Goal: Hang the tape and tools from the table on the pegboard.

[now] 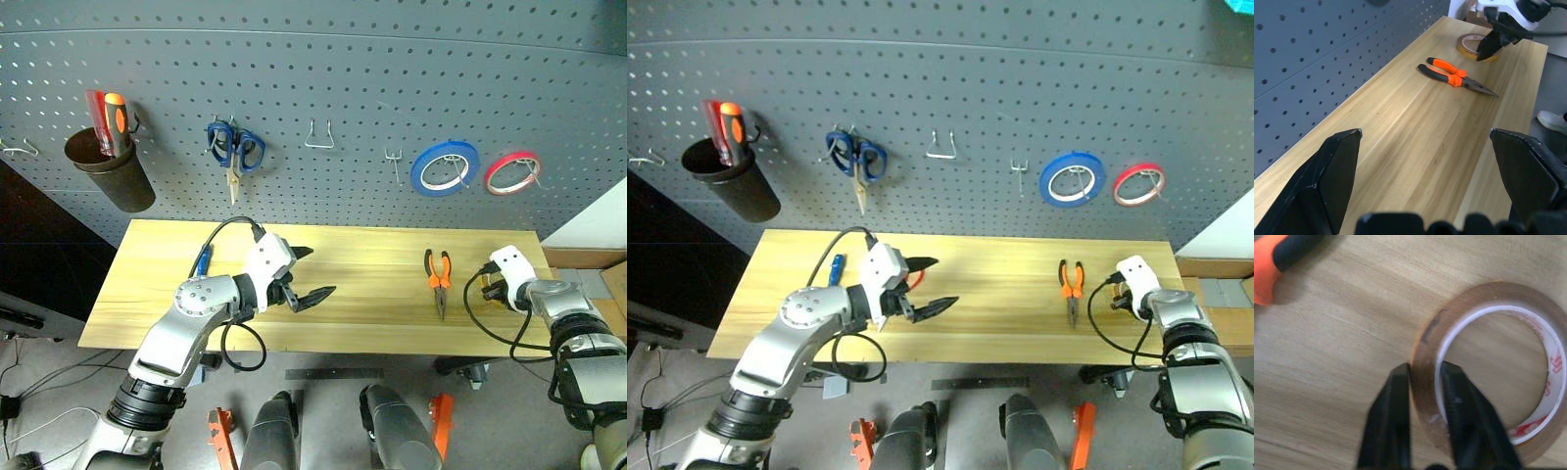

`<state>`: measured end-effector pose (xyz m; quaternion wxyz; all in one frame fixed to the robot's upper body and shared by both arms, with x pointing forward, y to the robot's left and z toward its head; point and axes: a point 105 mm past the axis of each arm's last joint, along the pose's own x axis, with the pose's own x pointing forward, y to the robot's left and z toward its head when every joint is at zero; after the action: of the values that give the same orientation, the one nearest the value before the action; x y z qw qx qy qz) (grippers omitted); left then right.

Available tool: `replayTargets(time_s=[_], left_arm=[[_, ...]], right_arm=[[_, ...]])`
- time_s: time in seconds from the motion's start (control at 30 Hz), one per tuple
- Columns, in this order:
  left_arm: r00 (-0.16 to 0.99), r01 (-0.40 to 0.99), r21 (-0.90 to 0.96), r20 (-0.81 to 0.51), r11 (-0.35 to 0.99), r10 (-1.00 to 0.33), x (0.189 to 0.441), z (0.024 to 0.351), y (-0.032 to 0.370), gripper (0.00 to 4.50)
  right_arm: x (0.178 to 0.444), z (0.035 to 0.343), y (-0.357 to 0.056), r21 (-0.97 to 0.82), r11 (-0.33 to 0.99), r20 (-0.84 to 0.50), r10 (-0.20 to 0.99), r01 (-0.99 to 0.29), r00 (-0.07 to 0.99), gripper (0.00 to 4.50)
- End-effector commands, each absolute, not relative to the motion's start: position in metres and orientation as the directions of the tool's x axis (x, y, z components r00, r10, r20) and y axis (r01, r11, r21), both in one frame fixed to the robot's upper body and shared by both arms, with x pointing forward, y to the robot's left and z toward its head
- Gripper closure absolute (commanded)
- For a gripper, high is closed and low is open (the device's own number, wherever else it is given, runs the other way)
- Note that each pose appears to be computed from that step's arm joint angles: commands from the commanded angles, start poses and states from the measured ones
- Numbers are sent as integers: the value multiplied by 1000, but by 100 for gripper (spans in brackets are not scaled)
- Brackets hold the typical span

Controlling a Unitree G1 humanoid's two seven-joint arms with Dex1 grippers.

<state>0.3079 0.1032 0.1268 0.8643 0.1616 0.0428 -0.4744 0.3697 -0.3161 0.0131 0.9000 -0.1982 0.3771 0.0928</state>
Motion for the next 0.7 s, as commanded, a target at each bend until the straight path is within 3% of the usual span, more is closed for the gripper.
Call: replayTargets(time_s=[0.03,0.2,0.33,0.43,0.53,0.7], left_arm=[[533,837,253,-177,485,-828,306,138,100,0],[507,851,243,-149,466,-849,304,143,98,0],[504,851,235,-121,469,-855,302,148,102,0],[522,837,247,-96,488,-848,304,152,104,0],[526,833,252,-88,492,-846,305,153,105,0],[562,804,275,-58,528,-825,310,157,111,0]], right_arm=[[360,4,-325,-297,907,-731,-16,-298,682,437],[370,41,-330,-360,891,-612,-2,-276,791,437],[347,96,-308,-481,826,-452,52,-292,890,437],[311,121,-261,-534,792,-350,112,-296,930,437],[275,126,-203,-577,749,-268,202,-325,942,437],[254,153,-138,-732,622,-55,353,-278,934,437]])
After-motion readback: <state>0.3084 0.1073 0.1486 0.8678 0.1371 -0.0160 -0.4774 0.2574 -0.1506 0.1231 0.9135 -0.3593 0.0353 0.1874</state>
